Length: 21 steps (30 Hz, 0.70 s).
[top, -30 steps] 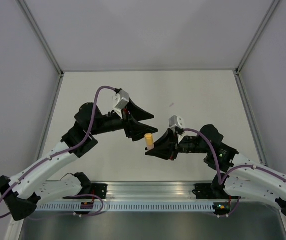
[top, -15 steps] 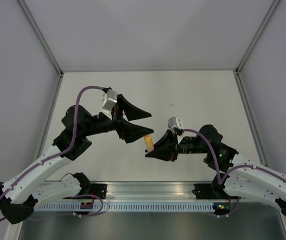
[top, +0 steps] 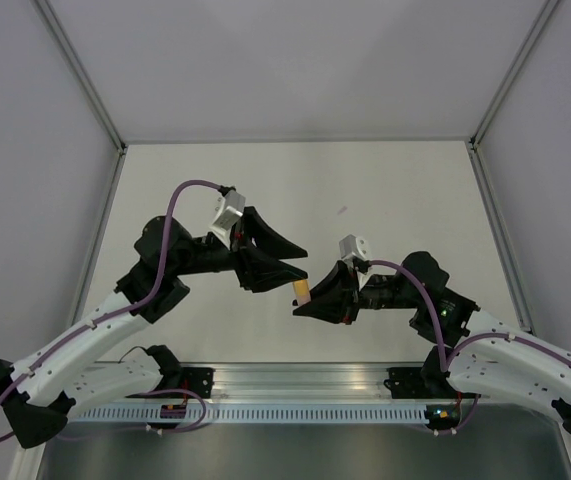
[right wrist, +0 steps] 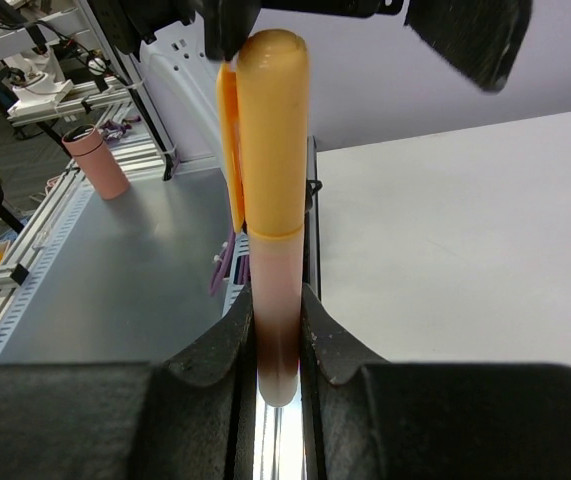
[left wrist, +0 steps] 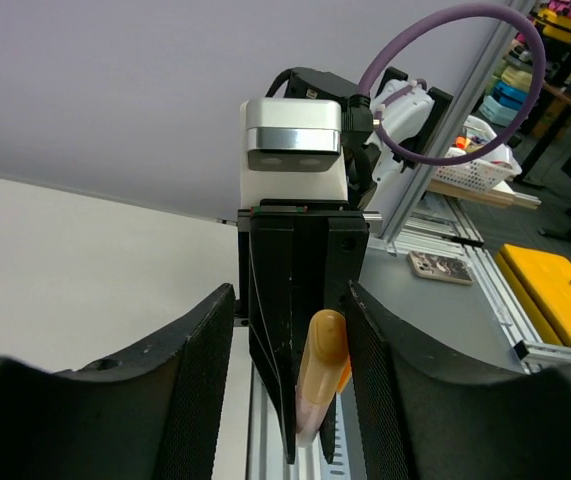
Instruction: Insert the pens into the pen caps
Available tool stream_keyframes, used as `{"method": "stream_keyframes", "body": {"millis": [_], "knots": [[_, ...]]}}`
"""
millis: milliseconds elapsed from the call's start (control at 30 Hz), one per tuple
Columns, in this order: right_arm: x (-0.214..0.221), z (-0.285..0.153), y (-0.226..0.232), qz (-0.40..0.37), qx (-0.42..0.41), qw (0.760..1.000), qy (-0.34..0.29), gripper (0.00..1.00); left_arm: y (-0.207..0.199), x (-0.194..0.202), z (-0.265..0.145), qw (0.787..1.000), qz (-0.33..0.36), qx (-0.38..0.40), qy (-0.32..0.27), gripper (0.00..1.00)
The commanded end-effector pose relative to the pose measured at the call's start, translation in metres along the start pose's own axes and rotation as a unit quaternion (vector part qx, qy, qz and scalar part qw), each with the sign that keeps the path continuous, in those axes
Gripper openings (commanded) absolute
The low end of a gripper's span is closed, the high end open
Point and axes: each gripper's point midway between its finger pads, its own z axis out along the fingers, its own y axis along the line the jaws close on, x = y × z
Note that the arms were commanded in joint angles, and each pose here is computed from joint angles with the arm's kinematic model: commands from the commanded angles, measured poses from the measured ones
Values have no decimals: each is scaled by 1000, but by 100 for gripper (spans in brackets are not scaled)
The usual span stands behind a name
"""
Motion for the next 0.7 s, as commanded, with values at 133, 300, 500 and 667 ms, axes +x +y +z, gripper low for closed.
{"method": "stream_keyframes", "body": {"millis": [133, 300, 500, 667], "knots": [[-6, 0, 2, -9, -4, 1000, -15, 0, -9, 7, 1, 999, -14, 32, -1, 47], [-9, 0, -2, -10, 6, 1000, -21, 0, -9, 20, -1, 999, -22, 41, 11, 30], [-29, -1, -8, -28, 33, 998, -49, 0, -2, 40, -1, 998, -41, 38, 24, 2], [-49, -2, -13, -39, 56, 995, -73, 0, -1, 59, 1, 995, -67, 58, 43, 2]]}}
